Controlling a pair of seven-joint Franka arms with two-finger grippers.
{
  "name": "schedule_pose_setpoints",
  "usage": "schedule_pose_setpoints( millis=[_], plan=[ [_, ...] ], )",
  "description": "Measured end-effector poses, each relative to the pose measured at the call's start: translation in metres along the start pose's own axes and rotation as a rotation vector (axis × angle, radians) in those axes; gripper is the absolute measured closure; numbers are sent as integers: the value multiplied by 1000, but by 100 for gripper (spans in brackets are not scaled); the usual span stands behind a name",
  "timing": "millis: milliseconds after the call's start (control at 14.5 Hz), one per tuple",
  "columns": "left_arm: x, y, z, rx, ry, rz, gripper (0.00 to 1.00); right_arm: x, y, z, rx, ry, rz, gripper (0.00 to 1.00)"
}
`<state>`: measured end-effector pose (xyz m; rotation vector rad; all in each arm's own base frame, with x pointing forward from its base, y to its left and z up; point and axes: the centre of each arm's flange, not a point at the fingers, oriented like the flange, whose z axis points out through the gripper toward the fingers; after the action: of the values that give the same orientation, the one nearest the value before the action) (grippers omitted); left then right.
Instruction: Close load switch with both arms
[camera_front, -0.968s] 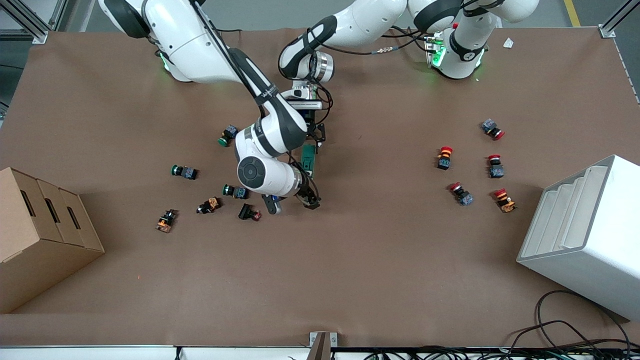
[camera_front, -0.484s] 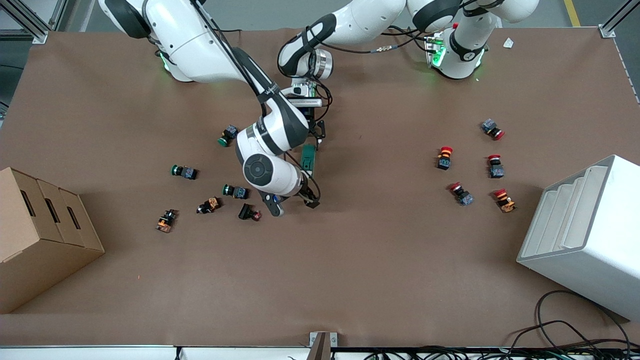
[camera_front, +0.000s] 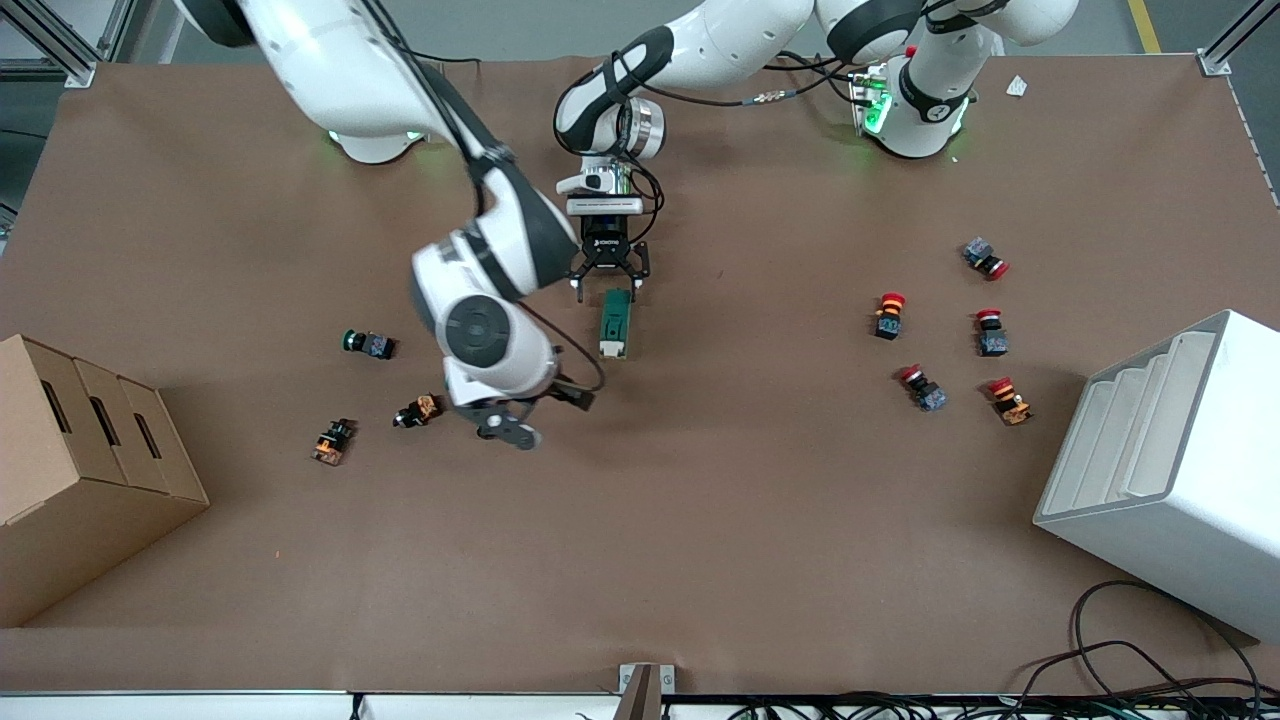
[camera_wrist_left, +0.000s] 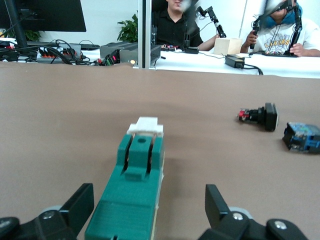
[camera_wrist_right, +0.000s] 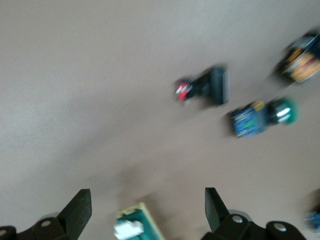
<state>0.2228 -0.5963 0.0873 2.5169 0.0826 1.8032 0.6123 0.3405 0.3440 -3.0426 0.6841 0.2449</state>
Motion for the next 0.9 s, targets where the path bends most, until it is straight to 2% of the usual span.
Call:
schedule_pose_setpoints(
  millis=[207, 415, 691, 899],
  plan=[
    [34, 9, 4, 17, -31, -8, 2, 51, 80, -72, -1, -21, -61, 0],
    [69, 17, 7, 22, -91, -26, 2, 93, 163, -119, -44, -3, -169, 0],
    [134, 44, 11, 125, -264, -4, 1, 139, 255, -153, -38, 23, -336, 0],
    [199, 70, 24, 183, -429, 41, 0, 157, 301, -163, -72, 28, -408, 0]
  ],
)
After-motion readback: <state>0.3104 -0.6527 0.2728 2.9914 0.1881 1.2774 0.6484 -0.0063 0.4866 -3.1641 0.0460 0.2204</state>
